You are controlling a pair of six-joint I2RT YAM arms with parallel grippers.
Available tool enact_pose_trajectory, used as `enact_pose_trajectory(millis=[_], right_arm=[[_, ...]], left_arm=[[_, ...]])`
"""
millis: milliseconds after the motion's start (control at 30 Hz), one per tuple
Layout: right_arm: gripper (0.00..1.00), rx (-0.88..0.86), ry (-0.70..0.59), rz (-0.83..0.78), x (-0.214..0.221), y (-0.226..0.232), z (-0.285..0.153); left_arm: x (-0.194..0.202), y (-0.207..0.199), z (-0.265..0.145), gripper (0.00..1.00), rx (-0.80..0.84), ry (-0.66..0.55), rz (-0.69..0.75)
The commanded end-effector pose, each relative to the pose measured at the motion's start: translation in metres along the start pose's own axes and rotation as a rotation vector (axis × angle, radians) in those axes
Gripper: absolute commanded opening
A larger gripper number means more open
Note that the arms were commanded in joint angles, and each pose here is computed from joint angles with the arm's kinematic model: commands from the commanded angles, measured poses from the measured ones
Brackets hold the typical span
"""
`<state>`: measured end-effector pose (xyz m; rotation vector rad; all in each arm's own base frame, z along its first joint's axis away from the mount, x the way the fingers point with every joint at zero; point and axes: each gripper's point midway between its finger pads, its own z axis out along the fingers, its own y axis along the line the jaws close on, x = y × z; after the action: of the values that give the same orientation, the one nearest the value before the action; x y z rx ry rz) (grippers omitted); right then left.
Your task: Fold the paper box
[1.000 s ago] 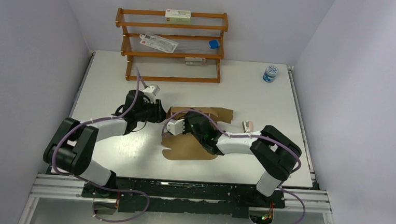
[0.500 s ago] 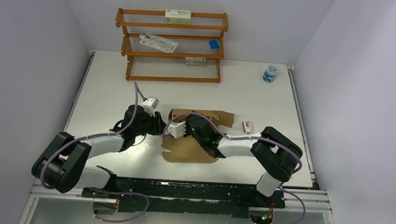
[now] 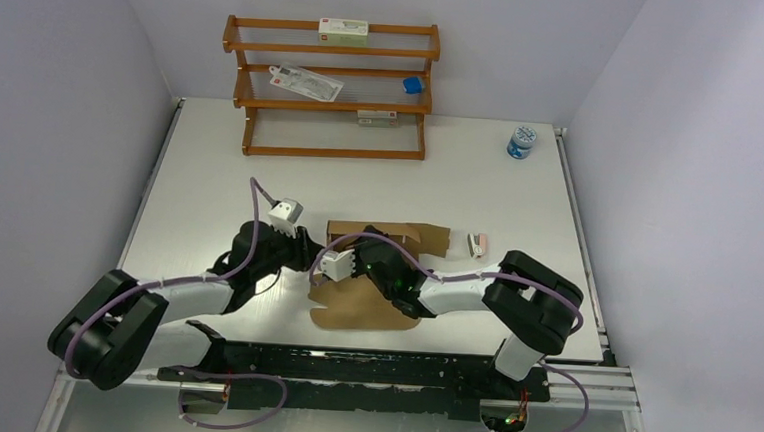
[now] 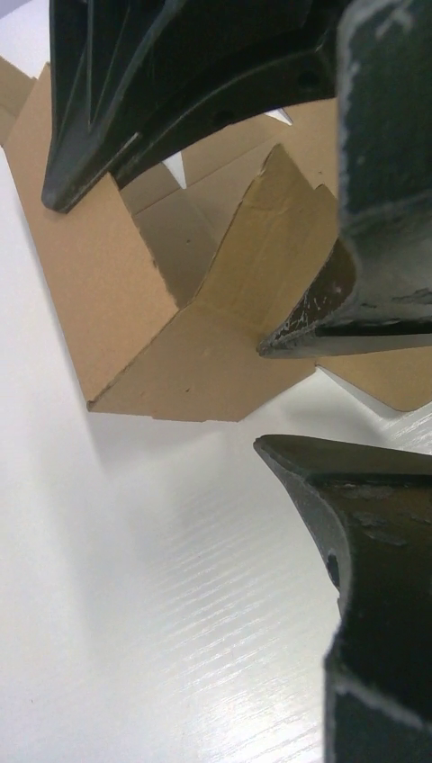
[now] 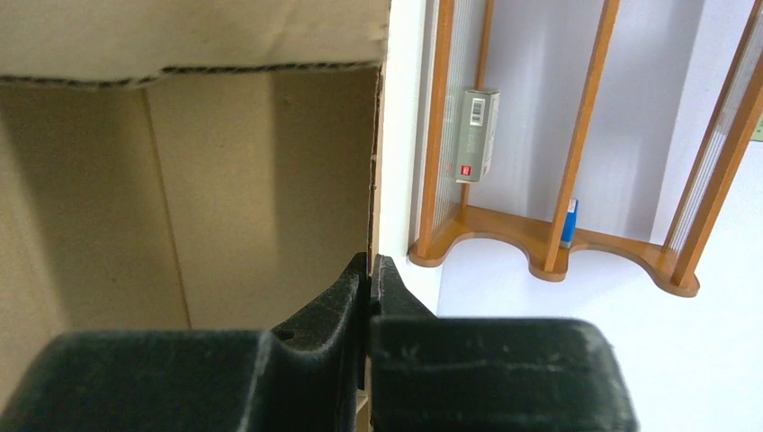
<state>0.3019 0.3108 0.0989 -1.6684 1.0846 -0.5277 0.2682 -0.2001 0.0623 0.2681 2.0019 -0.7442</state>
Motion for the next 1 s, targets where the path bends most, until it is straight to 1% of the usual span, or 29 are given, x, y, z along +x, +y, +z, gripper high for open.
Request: enact_pose_trajectory(millis=[0,200,400,567,767,867,967], right_arm=[[0.04,-0.017,0.007,-0.005,0.001,0.012,-0.007],[0.04,-0.006,0.007,-0.027,-0.004,0.013,-0.013],[0.04,0.002,0.001,-0.045,-0.01,0.019,-0.019],[0.04,0.008,-0.004,-0.045,-0.014,0.015,-0.021],[0.04,-0.004,-0.008,-0.044,-0.019,0.009,-0.024],[0.05,-0.006,-0.019,-0.04,-0.024,0.009,-0.027],[0.05,-0.007,-0.034,-0.034,-0.031,0.008,-0.03]], left_arm=[[-0.023,-0.016,-0.009,0.43,0.053,-0.138,0.042],[-0.022,-0.022,-0.021,0.47,0.068,-0.185,0.044],[-0.01,-0.029,-0.023,0.48,0.1,-0.162,0.035],[-0.002,-0.039,-0.021,0.49,0.131,-0.14,0.049],[-0.001,-0.048,-0.026,0.52,0.143,-0.153,0.048],[0.001,-0.046,-0.026,0.54,0.112,-0.159,0.051],[0.005,-0.039,-0.025,0.53,0.053,-0.159,0.043]])
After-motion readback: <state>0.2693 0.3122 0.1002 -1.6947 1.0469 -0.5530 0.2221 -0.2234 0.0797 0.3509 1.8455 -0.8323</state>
